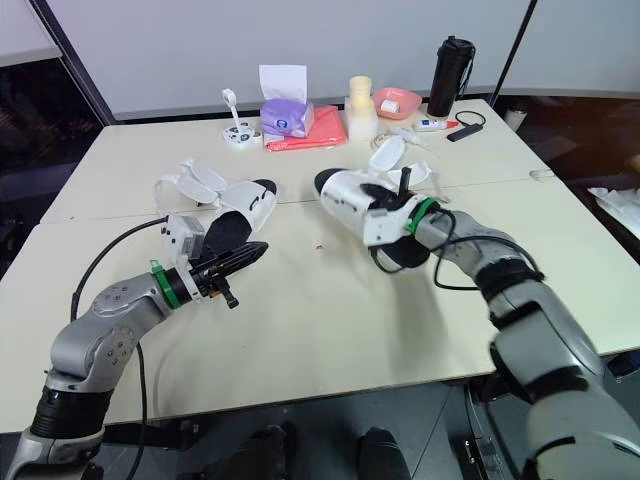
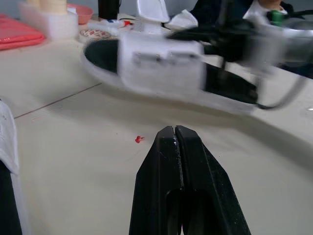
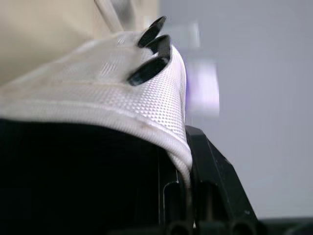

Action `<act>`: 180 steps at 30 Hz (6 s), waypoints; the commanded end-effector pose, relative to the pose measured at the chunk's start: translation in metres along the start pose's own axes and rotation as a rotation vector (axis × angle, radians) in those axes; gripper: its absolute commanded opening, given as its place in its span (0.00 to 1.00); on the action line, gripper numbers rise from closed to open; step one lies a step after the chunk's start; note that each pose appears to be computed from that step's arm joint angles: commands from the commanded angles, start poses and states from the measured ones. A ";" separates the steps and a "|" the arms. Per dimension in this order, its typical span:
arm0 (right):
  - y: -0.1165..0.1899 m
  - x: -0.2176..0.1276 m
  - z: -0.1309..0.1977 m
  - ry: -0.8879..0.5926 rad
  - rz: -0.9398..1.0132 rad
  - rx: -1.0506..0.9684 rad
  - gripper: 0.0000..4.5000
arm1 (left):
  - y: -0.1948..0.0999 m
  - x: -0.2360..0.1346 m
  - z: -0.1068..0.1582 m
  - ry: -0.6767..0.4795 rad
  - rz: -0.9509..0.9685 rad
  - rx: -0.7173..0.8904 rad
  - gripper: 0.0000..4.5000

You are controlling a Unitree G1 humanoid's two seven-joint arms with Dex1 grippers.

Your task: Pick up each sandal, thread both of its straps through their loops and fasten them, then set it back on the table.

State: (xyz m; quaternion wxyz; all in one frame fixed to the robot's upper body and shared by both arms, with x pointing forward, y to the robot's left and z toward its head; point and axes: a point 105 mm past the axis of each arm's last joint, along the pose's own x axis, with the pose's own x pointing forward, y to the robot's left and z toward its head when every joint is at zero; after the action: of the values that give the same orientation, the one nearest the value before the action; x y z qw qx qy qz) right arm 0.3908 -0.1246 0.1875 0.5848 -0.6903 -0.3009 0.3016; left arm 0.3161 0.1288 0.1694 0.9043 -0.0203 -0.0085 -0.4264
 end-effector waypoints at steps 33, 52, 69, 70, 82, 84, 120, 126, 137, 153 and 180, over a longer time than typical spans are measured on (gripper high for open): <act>0.031 -0.004 0.056 -0.577 0.277 -0.299 0.24 | -0.017 0.005 0.004 0.026 -0.147 0.076 0.00; -0.004 -0.076 0.037 -0.093 0.395 0.383 0.98 | -0.002 0.020 -0.043 0.183 -0.337 0.118 0.00; -0.008 -0.074 0.025 0.308 0.139 1.458 0.98 | -0.015 0.071 -0.070 0.263 -0.506 0.130 0.00; -0.006 -0.071 0.024 0.309 0.139 1.522 0.98 | -0.016 0.073 -0.072 0.264 -0.508 0.128 0.00; -0.001 -0.027 0.003 0.278 0.114 1.931 0.98 | -0.025 0.083 -0.077 0.251 -0.520 0.113 0.00; -0.001 -0.017 -0.003 0.276 0.093 1.990 0.98 | -0.025 0.083 -0.077 0.250 -0.520 0.114 0.00; -0.062 0.020 -0.027 0.005 -0.090 2.293 0.02 | -0.022 0.084 -0.073 0.217 -0.477 0.113 0.00; -0.071 0.001 -0.037 0.025 -0.150 2.220 0.02 | -0.023 0.084 -0.074 0.217 -0.477 0.109 0.00; -0.038 -0.012 -0.043 0.192 -0.163 2.276 0.98 | -0.025 0.085 -0.075 0.219 -0.480 0.106 0.00; -0.015 0.042 -0.006 0.119 0.067 2.388 0.99 | -0.020 0.084 -0.073 0.215 -0.449 0.120 0.00; -0.073 0.042 -0.037 -0.053 -0.098 2.334 0.99 | -0.023 0.087 -0.072 0.200 -0.439 0.121 0.00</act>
State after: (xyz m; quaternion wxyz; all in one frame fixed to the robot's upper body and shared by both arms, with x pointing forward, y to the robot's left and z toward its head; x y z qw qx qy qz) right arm 0.4409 -0.1042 0.2320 0.8665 0.2908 0.1630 0.3717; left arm 0.3527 0.0454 0.0989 0.7847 0.0719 0.0565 -0.6131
